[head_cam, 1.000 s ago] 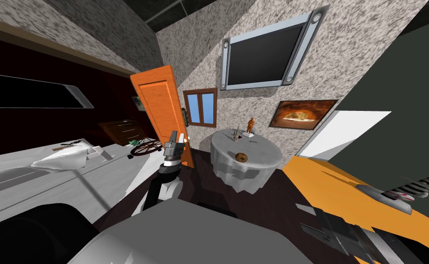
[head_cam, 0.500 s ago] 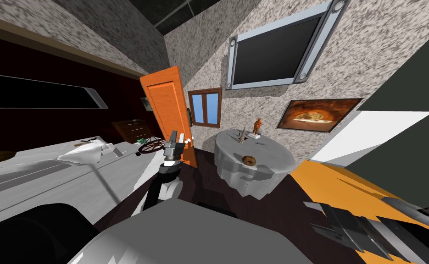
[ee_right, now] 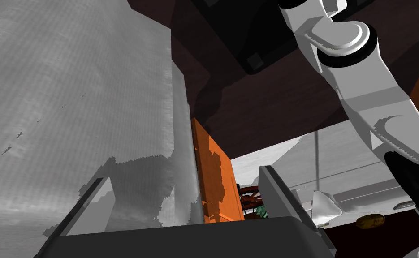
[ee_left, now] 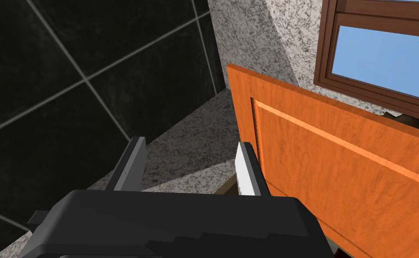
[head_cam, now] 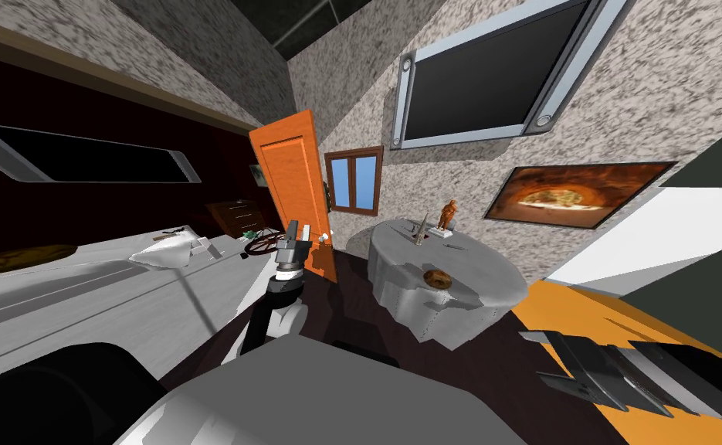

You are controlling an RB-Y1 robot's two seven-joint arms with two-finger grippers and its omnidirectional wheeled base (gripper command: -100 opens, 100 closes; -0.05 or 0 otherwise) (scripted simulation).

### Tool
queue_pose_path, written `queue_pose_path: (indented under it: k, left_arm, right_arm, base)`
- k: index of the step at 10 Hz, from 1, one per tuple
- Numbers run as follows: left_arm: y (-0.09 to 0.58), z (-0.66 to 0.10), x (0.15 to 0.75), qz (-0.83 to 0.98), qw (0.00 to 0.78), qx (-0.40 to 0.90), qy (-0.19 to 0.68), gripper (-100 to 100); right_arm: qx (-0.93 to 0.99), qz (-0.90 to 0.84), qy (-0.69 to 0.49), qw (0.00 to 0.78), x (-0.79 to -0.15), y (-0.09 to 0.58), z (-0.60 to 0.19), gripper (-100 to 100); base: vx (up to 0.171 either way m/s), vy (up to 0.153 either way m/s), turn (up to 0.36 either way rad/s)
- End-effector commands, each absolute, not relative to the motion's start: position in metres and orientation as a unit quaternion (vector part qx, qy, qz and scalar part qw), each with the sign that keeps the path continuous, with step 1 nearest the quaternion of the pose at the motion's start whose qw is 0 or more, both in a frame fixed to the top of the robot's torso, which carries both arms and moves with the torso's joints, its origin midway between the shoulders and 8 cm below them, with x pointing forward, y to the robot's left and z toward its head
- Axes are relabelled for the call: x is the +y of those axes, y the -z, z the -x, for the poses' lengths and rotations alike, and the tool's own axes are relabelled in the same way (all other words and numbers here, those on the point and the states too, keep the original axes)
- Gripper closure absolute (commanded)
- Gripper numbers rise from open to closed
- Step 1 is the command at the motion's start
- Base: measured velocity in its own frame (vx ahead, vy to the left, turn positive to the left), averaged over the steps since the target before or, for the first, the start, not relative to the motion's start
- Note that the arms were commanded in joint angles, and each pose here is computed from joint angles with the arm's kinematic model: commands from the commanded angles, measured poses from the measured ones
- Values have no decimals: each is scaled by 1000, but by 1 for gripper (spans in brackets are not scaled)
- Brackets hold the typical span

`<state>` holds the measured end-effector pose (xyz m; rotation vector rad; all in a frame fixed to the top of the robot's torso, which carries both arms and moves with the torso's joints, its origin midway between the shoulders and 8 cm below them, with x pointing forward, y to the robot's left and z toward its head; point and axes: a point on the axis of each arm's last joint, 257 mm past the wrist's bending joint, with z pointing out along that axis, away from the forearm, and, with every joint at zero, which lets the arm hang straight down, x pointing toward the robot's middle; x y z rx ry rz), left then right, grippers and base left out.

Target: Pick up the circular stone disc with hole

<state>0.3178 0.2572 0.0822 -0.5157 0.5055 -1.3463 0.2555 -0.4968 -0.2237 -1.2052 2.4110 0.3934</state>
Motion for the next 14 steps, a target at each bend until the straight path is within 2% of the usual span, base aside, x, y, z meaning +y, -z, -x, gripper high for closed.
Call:
queue_pose_path:
  k: [1,7,14]
  left_arm:
    - [-82,-318,257,234,722,229,610,0]
    - [-82,-318,257,234,722,229,609,0]
    - [-82,-318,257,234,722,229,610,0]
  right_arm:
    - [865,445,-128,195,-505,217,-260,-100]
    - [853,497,-71,140,-530,183,-281,-100]
    - [835,542,-29,91,-541,153,-297,-100]
  base:
    - [38,77,98]
    - [42,94,108]
    - [37,146,128]
